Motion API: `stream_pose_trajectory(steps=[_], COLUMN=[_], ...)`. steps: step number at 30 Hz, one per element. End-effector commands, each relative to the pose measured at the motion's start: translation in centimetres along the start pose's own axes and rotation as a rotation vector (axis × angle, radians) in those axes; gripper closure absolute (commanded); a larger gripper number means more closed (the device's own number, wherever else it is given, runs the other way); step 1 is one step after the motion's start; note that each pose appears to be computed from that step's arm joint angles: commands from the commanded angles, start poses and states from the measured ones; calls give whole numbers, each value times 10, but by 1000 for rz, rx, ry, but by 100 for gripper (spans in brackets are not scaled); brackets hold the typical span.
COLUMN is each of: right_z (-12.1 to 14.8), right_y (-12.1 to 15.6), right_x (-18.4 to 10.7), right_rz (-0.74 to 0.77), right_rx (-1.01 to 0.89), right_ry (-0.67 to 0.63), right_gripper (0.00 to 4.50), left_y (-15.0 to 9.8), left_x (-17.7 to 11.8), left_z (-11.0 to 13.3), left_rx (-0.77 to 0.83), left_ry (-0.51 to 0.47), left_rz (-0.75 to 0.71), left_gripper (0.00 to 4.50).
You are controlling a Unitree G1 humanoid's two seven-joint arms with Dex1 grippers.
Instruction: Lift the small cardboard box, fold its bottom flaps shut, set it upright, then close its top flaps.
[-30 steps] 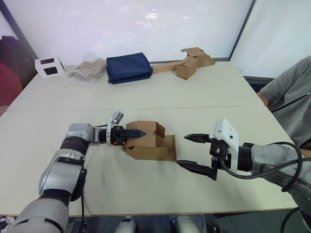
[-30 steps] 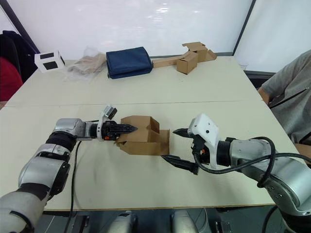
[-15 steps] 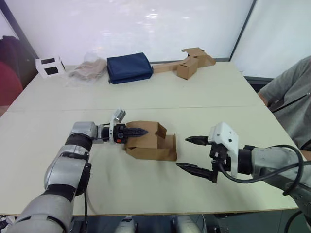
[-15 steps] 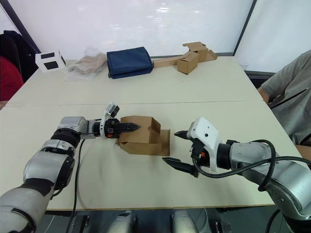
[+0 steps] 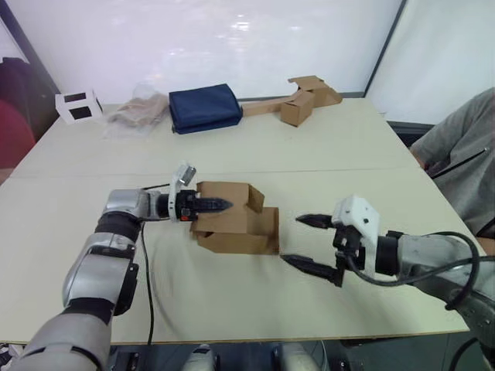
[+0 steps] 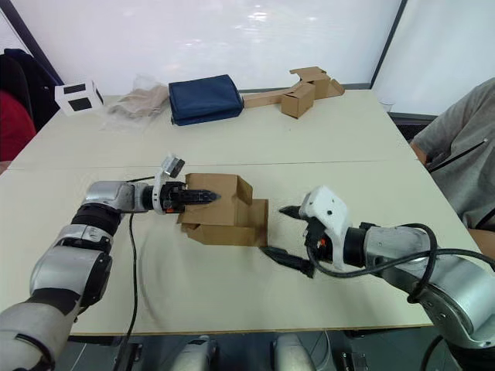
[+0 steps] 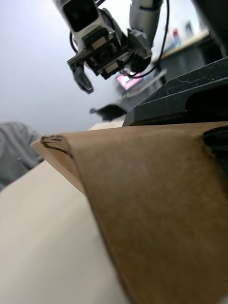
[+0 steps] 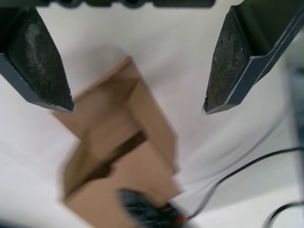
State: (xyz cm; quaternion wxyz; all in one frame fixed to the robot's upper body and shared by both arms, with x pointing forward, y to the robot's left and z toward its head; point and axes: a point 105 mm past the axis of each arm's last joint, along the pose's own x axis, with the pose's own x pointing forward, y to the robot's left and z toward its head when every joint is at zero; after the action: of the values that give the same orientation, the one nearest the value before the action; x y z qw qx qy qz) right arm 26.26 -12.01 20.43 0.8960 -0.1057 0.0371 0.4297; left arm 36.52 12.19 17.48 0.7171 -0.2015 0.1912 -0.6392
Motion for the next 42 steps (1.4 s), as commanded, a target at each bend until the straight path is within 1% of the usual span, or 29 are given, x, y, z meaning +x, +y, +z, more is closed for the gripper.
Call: stream_pose_trajectory(steps=[1,2,4,5,6,7,8,10,12,14,16,21,23,25,28,33,38,42], right_z=[27,33,42,46,49,53,57,66,72,74,79,93,96,97,98,96,97,99], right_y=[-20,-26,-35,-38,-41,-44,-46,-50,-59,-60,-59,-58,-57,-50,-45,-41,-36,-30], right_x=[-3,-2,2,5,7,10,13,20,27,36,47,62,67,71,74,76,75,75], right_rz=[-97,-127,-178,-198,-211,-223,-233,-242,-291,-292,-260,-216,-182,-118,-72,-54,-21,10], right_rx=[38,59,95,110,120,130,140,163,232,242,232,221,220,198,189,159,156,158], right_ry=[-171,-218,-295,-328,-351,-378,-403,-456,-518,-523,-522,-556,-570,-559,-556,-543,-544,-551], right_gripper=[72,96,161,201,232,247,297,347,441,441,441,441,441,441,441,441,441,441], left_y=[-18,-24,-34,-38,-41,-44,-47,-54,-60,-65,-69,-74,-76,-78,-82,-86,-93,-96], left_x=[1,3,4,5,5,5,6,6,7,8,10,14,15,16,18,21,24,27], left_z=[36,44,58,64,70,76,80,90,97,103,107,109,107,107,107,105,93,89], left_rx=[294,358,454,490,517,555,582,634,672,691,713,724,716,716,714,681,629,609], left_ry=[-9,-16,-45,-62,-76,-87,-94,-114,-120,-125,-125,-122,-111,-99,-101,-110,-69,-60], left_rz=[35,38,53,63,71,85,91,99,99,93,86,55,32,16,-7,-40,-101,-128], left_gripper=[450,450,450,450,450,450,450,450,450,450,450,450,450,450,450,450,450,450])
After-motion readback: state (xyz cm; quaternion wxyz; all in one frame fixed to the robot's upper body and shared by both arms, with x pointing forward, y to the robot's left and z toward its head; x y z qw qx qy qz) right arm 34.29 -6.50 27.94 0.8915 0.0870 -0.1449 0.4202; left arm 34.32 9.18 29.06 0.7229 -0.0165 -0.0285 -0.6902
